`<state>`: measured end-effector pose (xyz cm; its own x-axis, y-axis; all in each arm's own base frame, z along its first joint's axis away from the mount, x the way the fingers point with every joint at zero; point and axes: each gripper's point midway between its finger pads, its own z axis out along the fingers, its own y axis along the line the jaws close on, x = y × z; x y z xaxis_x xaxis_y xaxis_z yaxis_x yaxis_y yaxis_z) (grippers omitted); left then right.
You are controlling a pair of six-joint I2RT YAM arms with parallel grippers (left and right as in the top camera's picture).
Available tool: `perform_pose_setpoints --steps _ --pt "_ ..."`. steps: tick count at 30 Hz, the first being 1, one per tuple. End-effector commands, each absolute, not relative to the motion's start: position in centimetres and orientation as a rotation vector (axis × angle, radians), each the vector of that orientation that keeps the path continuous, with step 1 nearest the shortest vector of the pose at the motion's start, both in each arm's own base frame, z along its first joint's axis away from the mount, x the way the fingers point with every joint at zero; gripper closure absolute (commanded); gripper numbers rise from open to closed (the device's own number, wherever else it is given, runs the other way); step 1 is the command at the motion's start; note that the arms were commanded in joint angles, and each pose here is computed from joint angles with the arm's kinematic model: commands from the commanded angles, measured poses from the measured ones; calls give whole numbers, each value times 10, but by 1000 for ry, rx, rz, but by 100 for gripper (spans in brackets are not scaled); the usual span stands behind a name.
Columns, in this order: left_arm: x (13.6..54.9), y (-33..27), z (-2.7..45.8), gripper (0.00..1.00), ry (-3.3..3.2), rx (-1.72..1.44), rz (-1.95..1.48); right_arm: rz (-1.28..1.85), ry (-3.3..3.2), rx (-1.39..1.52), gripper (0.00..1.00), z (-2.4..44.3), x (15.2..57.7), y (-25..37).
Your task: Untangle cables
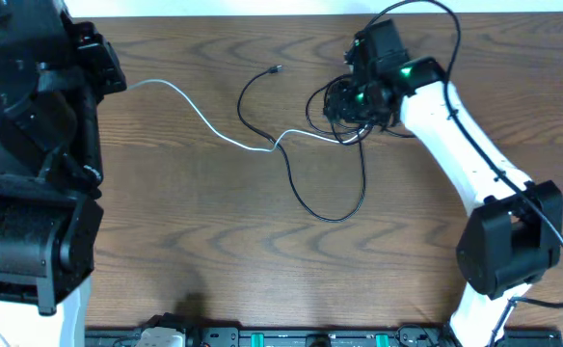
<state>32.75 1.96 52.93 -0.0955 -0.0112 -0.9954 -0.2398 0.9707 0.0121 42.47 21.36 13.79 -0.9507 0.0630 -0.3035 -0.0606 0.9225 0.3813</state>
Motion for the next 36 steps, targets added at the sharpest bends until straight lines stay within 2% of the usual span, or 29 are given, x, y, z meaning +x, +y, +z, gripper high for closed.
perform_pose_setpoints --steps 1,5,7,11,16,23,30,34,36 --pt "328 22 531 93 1650 -231 170 526 2829 91 48 108 419 235" --pt "329 22 531 93 1653 -233 173 521 2842 -33 52 92 415 253" --pt "329 22 531 93 1653 -233 173 513 2823 -195 52 88 414 259" --pt "329 22 531 93 1653 -233 173 449 2729 -620 39 74 417 262" --pt "329 22 531 93 1653 -233 173 386 2651 -919 36 39 425 262" --pt "329 22 531 93 1653 -233 173 378 2621 -973 39 2 438 266" --pt "330 22 530 93 1656 -233 174 412 2611 -979 42 -2 438 271" --pt "331 22 529 93 1657 -232 174 409 2653 -987 49 -14 432 268" --pt "331 22 529 93 1656 -233 174 408 2659 -988 57 -17 431 268"
